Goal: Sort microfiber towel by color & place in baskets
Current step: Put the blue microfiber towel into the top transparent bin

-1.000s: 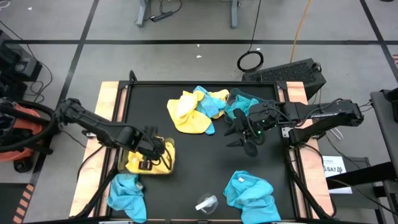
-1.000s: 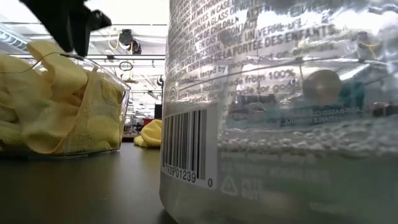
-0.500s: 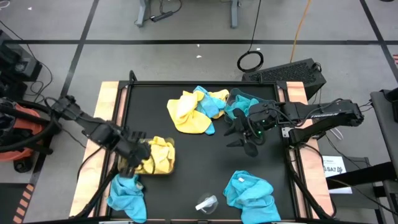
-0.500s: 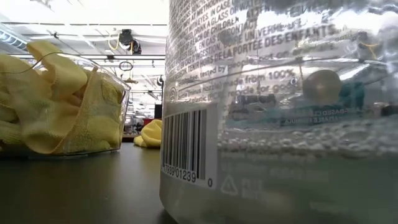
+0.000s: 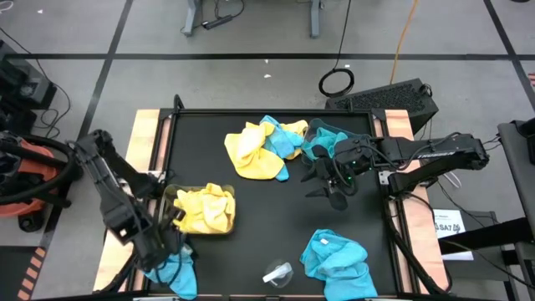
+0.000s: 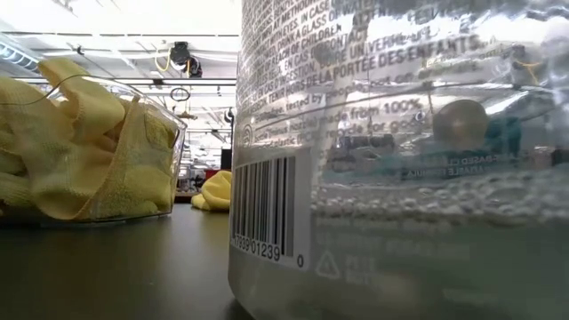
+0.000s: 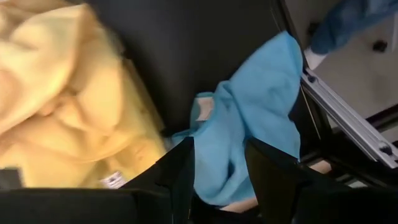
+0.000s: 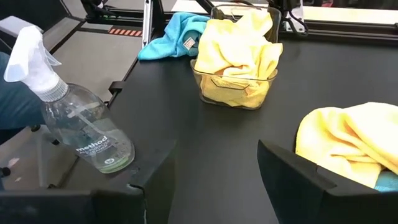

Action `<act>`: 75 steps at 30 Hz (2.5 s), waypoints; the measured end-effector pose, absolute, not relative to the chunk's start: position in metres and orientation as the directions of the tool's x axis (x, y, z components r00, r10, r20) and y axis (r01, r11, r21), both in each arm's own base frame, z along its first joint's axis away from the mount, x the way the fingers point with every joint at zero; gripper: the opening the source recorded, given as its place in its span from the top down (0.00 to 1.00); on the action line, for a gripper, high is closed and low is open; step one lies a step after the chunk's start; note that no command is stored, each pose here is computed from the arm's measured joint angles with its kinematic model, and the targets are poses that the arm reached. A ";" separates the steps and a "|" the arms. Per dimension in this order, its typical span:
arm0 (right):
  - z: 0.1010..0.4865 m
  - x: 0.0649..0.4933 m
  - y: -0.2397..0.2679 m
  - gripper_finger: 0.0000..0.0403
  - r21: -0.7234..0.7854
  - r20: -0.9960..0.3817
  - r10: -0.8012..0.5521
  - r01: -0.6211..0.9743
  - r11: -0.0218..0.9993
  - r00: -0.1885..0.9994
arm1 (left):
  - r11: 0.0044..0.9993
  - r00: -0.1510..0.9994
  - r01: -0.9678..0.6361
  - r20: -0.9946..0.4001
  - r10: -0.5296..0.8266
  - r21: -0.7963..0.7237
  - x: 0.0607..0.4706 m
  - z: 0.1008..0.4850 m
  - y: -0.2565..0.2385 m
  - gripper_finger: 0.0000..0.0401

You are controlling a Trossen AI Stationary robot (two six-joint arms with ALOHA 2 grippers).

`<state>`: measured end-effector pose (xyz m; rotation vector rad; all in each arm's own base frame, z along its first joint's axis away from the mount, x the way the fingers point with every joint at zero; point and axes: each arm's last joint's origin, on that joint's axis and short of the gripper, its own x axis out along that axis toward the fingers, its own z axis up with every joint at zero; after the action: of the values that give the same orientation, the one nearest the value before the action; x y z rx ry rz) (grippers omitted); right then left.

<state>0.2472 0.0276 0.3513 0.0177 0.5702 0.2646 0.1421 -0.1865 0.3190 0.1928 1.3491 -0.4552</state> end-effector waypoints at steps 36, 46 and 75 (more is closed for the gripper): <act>0.351 0.247 0.028 0.47 0.132 -0.530 0.252 -0.214 0.968 0.810 | 0.915 -0.034 0.397 -0.996 0.087 0.066 0.101 0.174 -0.251 0.25; 0.351 0.247 0.028 0.47 0.137 -0.531 0.250 -0.209 0.968 0.809 | 0.940 0.026 0.335 -0.998 0.056 0.061 0.104 0.159 -0.247 0.58; 0.351 0.247 0.027 0.47 0.073 -0.532 0.228 -0.225 0.972 0.815 | 0.964 0.291 0.265 -0.956 -0.046 0.034 0.145 0.268 -0.221 1.00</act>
<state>0.2473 0.0269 0.3514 0.0064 0.5686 0.2417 0.1449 -0.2207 0.2684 0.2003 1.2608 -0.2093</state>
